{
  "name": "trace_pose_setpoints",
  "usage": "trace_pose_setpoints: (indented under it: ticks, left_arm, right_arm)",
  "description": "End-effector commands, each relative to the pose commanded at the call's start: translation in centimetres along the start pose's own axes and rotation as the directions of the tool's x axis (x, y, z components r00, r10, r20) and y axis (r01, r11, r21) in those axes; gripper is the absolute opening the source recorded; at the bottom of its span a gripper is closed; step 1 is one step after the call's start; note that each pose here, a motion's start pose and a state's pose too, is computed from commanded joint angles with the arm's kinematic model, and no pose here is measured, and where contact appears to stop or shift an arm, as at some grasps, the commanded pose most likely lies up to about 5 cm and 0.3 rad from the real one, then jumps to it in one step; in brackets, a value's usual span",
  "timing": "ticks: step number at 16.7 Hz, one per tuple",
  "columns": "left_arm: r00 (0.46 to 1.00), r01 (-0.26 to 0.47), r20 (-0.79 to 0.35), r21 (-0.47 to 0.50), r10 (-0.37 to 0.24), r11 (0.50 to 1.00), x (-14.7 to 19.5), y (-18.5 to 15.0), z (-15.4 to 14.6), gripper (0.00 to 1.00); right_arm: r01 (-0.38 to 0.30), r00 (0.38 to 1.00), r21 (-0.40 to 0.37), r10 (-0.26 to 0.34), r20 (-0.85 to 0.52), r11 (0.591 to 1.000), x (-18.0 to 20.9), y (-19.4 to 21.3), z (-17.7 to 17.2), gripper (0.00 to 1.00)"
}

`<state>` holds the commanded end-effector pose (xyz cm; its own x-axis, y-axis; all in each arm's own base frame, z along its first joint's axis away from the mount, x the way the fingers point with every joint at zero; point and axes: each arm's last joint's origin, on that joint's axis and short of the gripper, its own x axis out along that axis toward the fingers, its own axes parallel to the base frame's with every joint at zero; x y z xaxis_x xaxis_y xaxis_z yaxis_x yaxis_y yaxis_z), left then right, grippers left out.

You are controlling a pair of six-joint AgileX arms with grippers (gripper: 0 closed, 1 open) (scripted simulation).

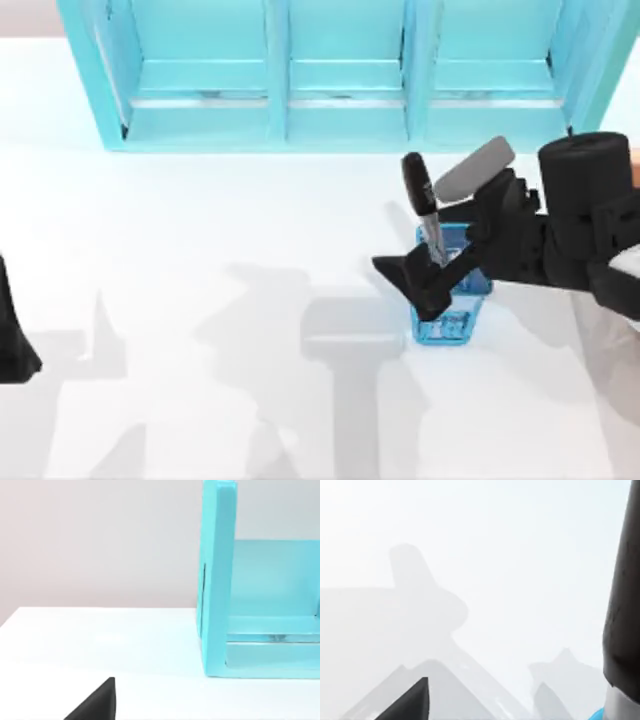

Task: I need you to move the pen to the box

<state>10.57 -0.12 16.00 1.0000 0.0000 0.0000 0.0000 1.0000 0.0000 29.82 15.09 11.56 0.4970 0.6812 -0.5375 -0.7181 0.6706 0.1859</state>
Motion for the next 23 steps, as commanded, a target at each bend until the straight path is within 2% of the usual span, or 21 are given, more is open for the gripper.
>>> trace_pose_setpoints:
  ticks: [3, 16, 23]
  left_arm:
    - [1.0, 0.0, 0.0, 0.0, 0.0, 1.0, 0.0, 0.0, 0.0, 1.0]
    - [1.0, 0.0, 0.0, 0.0, 0.0, 1.0, 0.0, 0.0, 0.0, 1.0]
    - [1.0, 0.0, 0.0, 0.0, 0.0, 1.0, 0.0, 0.0, 0.0, 1.0]
  right_arm:
    - [0.0, 1.0, 0.0, 0.0, 0.0, 1.0, 0.01, 0.0, 0.0, 1.0]
    - [0.0, 1.0, 0.0, 0.0, 0.0, 1.0, 0.01, 0.0, 0.0, 0.02]
    - [0.0, 1.0, 0.0, 0.0, 0.0, 1.0, 0.01, 0.0, 0.0, 0.0]
